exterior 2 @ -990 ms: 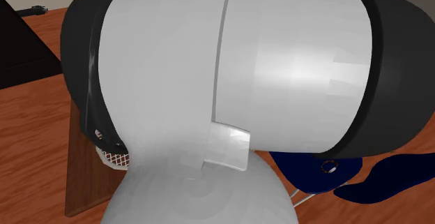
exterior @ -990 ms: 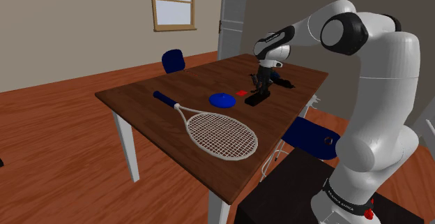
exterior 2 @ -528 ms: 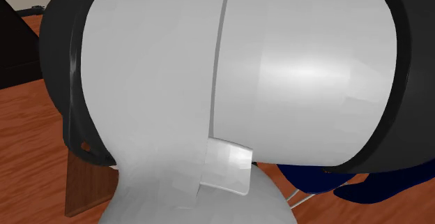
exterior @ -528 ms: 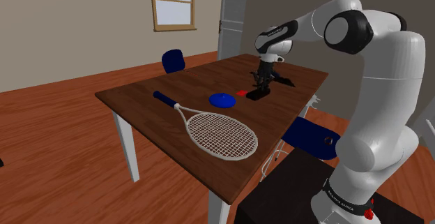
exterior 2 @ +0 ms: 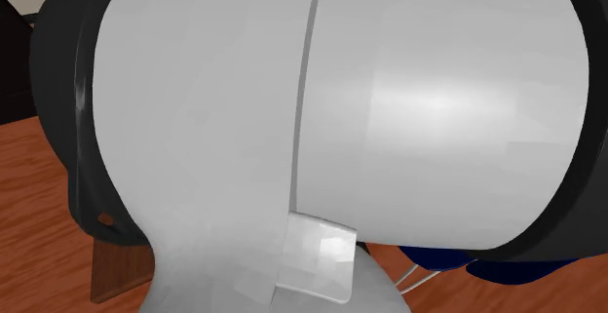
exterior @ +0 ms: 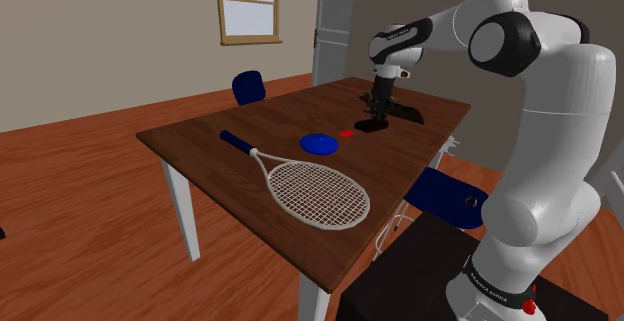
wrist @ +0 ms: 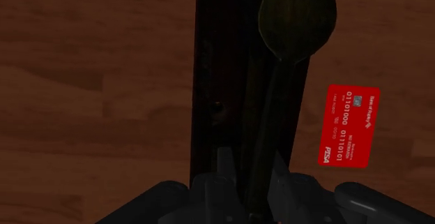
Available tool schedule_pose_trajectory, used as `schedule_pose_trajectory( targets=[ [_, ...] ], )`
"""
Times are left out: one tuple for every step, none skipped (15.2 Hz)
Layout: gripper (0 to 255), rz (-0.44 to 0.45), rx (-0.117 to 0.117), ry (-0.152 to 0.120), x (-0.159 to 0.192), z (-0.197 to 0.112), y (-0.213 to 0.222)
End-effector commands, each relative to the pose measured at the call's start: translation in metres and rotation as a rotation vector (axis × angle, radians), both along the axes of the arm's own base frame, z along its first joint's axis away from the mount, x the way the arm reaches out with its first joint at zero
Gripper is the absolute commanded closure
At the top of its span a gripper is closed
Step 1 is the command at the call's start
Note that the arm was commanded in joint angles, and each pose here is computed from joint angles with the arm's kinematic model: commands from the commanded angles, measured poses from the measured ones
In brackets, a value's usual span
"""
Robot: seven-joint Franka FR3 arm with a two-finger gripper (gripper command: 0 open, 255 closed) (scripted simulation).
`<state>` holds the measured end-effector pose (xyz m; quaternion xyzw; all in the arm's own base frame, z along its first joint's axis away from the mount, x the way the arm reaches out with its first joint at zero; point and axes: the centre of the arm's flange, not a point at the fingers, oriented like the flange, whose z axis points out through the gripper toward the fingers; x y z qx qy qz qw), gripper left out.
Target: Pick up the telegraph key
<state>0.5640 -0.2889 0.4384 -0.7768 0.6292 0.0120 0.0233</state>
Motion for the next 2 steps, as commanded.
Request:
schedule_pose_trajectory(
  targets=[
    [255,0.000,-0.001,-0.002,-0.0003,0.0073,0.0008],
    [255,0.000,-0.001,-0.002,-0.0003,0.0073,0.0007]
  ],
)
